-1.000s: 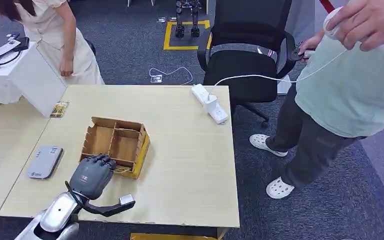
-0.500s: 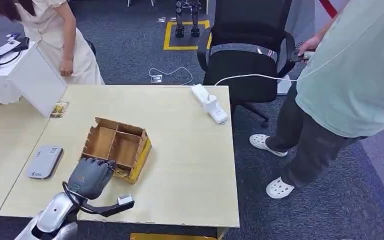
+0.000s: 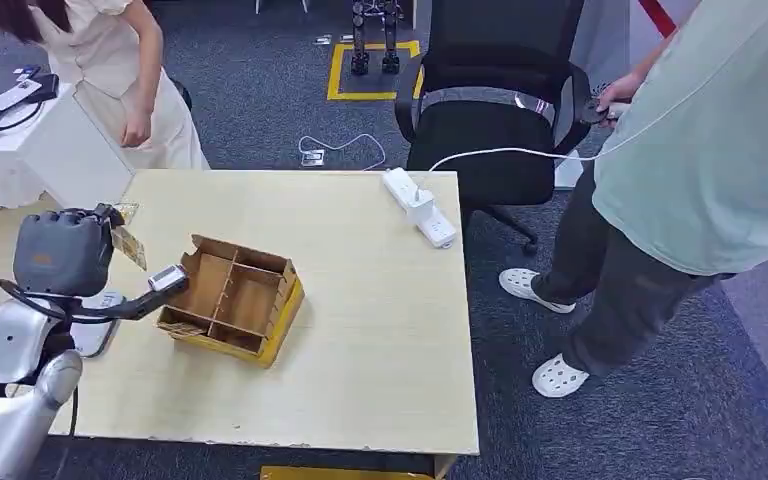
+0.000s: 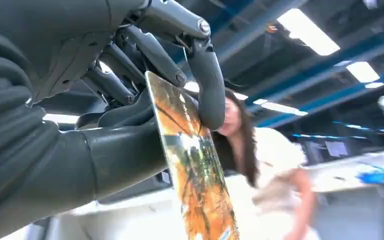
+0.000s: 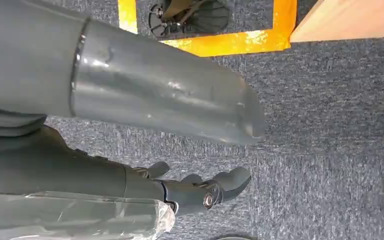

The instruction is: Pass the card to the sensor for recognition and then transmit it.

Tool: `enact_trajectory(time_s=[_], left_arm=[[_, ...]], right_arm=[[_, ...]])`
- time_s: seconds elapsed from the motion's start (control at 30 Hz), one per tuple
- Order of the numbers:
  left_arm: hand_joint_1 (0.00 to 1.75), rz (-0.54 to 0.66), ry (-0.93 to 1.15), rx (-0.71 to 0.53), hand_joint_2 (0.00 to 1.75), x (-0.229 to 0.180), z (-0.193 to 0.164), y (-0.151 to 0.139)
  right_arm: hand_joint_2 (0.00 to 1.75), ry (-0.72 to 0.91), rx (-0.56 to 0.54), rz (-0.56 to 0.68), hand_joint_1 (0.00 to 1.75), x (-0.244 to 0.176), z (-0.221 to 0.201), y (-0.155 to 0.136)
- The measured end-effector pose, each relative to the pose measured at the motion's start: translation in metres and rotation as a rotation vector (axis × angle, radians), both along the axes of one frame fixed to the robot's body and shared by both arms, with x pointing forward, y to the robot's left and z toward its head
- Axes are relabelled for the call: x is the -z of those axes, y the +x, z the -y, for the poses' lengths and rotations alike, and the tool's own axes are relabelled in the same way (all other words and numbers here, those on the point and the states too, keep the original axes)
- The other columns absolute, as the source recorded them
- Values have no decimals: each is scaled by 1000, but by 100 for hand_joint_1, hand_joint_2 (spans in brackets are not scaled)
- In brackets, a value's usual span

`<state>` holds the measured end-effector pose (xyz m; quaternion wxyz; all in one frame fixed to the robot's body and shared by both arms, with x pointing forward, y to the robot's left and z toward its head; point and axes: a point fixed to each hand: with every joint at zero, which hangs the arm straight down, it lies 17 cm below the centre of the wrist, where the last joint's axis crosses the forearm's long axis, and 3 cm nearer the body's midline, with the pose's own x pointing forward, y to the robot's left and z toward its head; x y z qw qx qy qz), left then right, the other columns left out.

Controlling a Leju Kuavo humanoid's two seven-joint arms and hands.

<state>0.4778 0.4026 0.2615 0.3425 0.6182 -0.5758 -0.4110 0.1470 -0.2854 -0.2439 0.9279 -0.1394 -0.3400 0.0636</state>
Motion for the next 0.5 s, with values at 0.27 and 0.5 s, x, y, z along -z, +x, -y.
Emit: enact_trajectory(time_s=[0.27, 0.5], left_arm=[[175, 75, 69, -195, 175, -22, -48, 31], [175, 188, 124, -365, 175, -55, -93, 56]], right_arm=[[0, 1, -33, 0, 0, -1, -8, 6], [0, 9, -68, 20, 0, -5, -20, 24]])
